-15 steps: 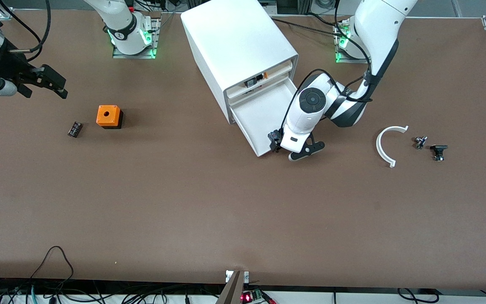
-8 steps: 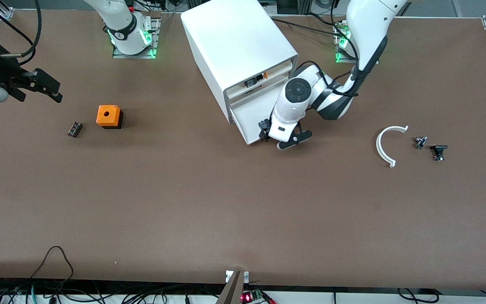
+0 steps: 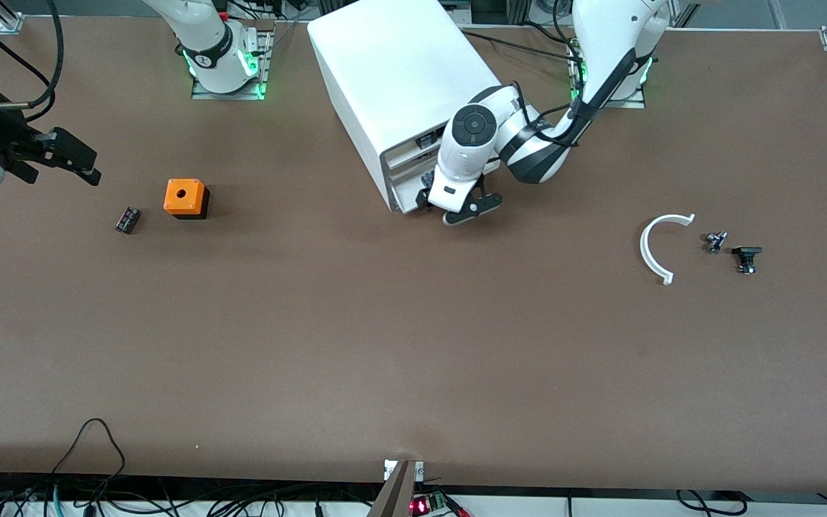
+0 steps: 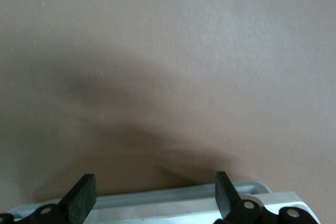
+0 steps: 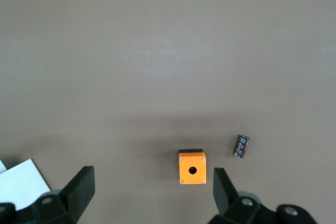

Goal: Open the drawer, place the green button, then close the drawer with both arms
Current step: 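Push the drawer shut into the cabinet with the left gripper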

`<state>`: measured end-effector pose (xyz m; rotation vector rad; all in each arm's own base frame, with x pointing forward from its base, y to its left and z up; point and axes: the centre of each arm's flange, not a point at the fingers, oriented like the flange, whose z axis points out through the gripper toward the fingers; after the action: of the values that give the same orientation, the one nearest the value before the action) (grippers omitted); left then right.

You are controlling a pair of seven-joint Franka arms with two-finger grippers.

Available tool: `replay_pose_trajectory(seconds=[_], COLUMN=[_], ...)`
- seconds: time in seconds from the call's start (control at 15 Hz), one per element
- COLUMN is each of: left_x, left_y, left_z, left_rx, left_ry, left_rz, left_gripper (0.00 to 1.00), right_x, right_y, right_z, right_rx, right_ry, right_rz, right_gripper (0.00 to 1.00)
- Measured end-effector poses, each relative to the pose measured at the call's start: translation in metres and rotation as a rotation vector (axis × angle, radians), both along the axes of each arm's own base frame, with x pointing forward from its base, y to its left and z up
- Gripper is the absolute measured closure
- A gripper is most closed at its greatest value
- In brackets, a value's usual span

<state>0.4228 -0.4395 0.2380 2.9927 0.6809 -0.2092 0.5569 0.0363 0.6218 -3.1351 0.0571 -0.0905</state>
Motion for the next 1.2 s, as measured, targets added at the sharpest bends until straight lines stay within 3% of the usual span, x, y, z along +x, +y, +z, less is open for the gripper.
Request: replay_pose_trajectory(seconds=[0.73,1.2], left_x=[-0.025,-0.021], left_y=[-0.017,-0.014], left_z=[0.001,0.009], left_rx=[-0.003,0.001], left_ry=[0.024,0.016], left_rz=[-0.043,-0.042], left_gripper=[0.0,0.0], right_x=[0.001,0.004], right_y=[-0.009,-0.008], right_z=[-0.001,-0.007], right_rx=[-0.028,-0.028], right_ry=[0.0,0.01], right_rz=[-0.01,-0.009], right_gripper=[0.0,0.0])
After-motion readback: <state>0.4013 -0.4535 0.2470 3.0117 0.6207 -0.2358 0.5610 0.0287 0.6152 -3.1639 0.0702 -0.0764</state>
